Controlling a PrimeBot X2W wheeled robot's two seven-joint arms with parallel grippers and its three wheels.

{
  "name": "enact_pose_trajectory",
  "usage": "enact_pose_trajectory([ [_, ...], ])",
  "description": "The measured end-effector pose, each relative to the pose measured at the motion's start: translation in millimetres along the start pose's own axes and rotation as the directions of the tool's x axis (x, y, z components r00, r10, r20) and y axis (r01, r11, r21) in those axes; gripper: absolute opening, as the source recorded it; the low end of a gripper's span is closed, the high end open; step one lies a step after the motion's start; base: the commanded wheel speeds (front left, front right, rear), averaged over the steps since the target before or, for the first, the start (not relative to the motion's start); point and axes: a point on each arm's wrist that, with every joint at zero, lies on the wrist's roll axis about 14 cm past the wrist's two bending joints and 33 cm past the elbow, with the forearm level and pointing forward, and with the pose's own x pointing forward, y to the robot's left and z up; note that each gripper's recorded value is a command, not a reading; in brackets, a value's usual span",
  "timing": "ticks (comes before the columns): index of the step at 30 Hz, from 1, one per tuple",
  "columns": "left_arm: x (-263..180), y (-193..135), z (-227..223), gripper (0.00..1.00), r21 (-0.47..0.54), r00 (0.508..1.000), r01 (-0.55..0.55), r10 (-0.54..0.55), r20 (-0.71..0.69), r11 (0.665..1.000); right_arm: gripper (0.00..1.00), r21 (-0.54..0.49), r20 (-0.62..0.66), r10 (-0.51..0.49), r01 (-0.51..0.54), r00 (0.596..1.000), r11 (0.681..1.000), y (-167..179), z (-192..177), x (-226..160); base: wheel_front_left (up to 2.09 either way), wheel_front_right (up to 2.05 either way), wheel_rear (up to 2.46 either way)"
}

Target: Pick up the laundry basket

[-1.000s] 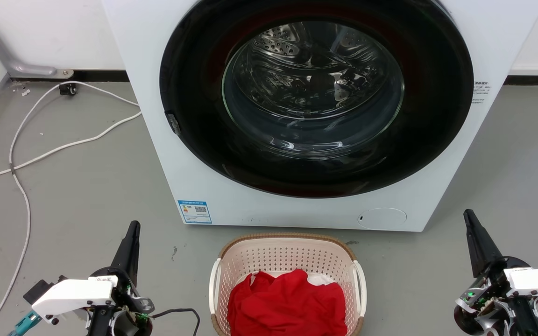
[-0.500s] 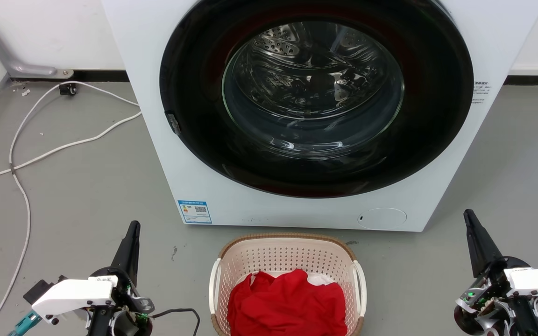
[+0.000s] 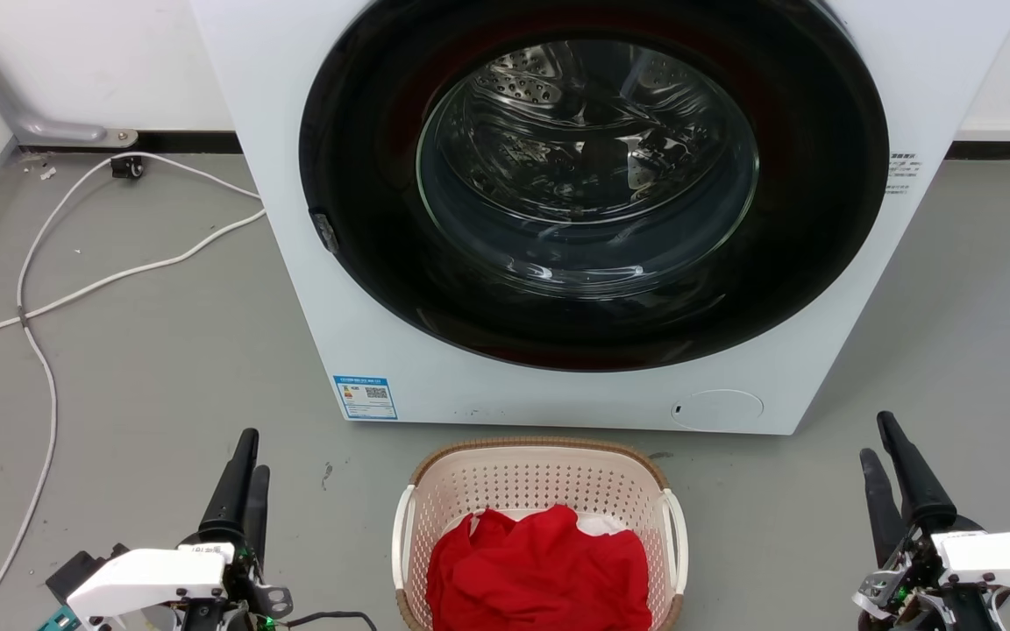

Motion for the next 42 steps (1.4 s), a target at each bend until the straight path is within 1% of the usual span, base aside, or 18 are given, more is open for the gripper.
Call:
enact_pose_trajectory([
  [4,1.1,-4.0,0.8,1.00,0.071,1.000,0.004,-0.004,0.008,0.998,1.00,-0.083,0.007,0.015,-0.014,1.000,0.996,5.7,0.7,0.9,0.00,0.00,0.00],
  [7,1.9,-7.4,0.3,1.00,0.131,1.000,0.005,-0.007,0.011,0.991,1.00,-0.156,0.003,0.031,-0.030,1.000,0.987,11.5,-1.5,1.7,0.00,0.00,0.00],
  [9,2.3,-8.8,-0.8,1.00,0.172,1.000,0.004,-0.006,0.012,0.985,1.00,-0.212,-0.003,0.042,-0.042,0.999,0.976,15.3,-3.9,2.1,0.00,0.00,0.00],
  [10,2.4,-9.9,-2.9,1.00,0.216,1.000,0.002,-0.004,0.010,0.976,1.00,-0.264,-0.010,0.049,-0.050,0.999,0.963,17.7,-6.4,1.9,0.00,0.00,0.00],
  [14,2.2,-11.0,-6.6,1.00,0.299,1.000,-0.002,0.000,0.007,0.954,1.00,-0.361,-0.020,0.056,-0.060,0.998,0.931,19.9,-10.5,0.8,0.00,0.00,0.00],
  [24,1.0,-10.2,-12.2,1.00,0.480,1.000,-0.022,0.016,0.015,0.877,1.00,-0.565,-0.037,0.076,-0.084,0.996,0.821,24.5,-17.8,-1.7,0.00,0.00,0.00],
  [29,0.7,-10.4,-12.9,1.00,0.551,1.000,-0.028,0.017,0.025,0.834,1.00,-0.650,-0.051,0.075,-0.089,0.996,0.755,22.6,-22.3,-4.6,0.00,0.00,0.00],
  [30,0.6,-10.6,-13.8,1.00,0.577,1.000,-0.028,0.015,0.027,0.816,1.00,-0.676,-0.053,0.078,-0.094,0.996,0.731,23.1,-23.4,-5.0,0.00,0.00,0.00],
  [38,-2.5,-8.3,-14.7,1.00,0.666,0.999,-0.037,0.015,0.038,0.745,1.00,-0.768,-0.063,0.090,-0.106,0.994,0.631,24.3,-26.6,-6.8,0.00,0.00,0.00],
  [42,-2.7,-9.6,-15.2,1.00,0.705,0.999,-0.036,0.007,0.043,0.708,1.00,-0.801,-0.065,0.098,-0.110,0.993,0.589,25.8,-26.9,-7.3,0.00,0.00,0.00],
])
